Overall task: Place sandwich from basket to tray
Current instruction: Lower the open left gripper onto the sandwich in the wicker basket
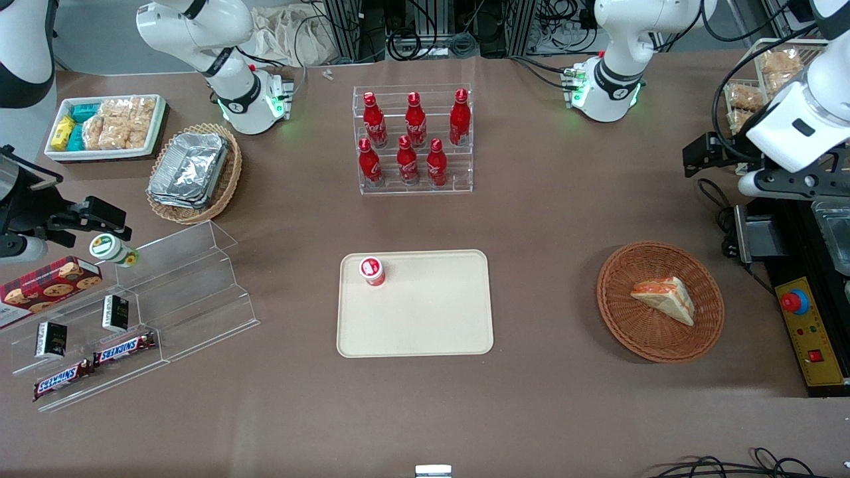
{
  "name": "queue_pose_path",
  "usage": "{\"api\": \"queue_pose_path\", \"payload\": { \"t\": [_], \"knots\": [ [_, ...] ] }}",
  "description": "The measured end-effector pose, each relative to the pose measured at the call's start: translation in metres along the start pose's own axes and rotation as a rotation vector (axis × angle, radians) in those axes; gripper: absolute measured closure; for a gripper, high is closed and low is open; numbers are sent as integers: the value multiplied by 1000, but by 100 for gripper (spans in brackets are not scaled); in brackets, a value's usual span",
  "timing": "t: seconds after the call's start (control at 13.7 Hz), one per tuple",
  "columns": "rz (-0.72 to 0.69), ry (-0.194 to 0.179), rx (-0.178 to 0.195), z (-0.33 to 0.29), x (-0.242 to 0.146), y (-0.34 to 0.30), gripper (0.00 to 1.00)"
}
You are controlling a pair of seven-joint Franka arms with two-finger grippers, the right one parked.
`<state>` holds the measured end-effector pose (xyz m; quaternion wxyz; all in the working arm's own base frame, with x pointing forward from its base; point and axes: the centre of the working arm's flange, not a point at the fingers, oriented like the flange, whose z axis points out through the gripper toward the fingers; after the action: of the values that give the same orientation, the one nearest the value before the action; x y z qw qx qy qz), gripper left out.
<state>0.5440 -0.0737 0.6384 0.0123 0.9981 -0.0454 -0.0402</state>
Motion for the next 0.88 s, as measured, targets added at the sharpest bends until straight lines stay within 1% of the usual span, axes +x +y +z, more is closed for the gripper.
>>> {"api": "queue_pose_path", "payload": {
  "t": [0.15,0.29,0.37,0.51,0.59,0.73,0.88],
  "knots": [
    [-22,6,2,-1,7,1,0],
    [-60,3,6,1,10,0,0],
    [-104,-1,5,4,13,-2,0],
    [-259,6,-13,14,25,-18,0],
    [-328,1,-21,23,33,-32,0],
    [-475,-21,-24,53,54,-61,0],
    [-646,-26,-26,93,79,-87,0]
  ]
}}
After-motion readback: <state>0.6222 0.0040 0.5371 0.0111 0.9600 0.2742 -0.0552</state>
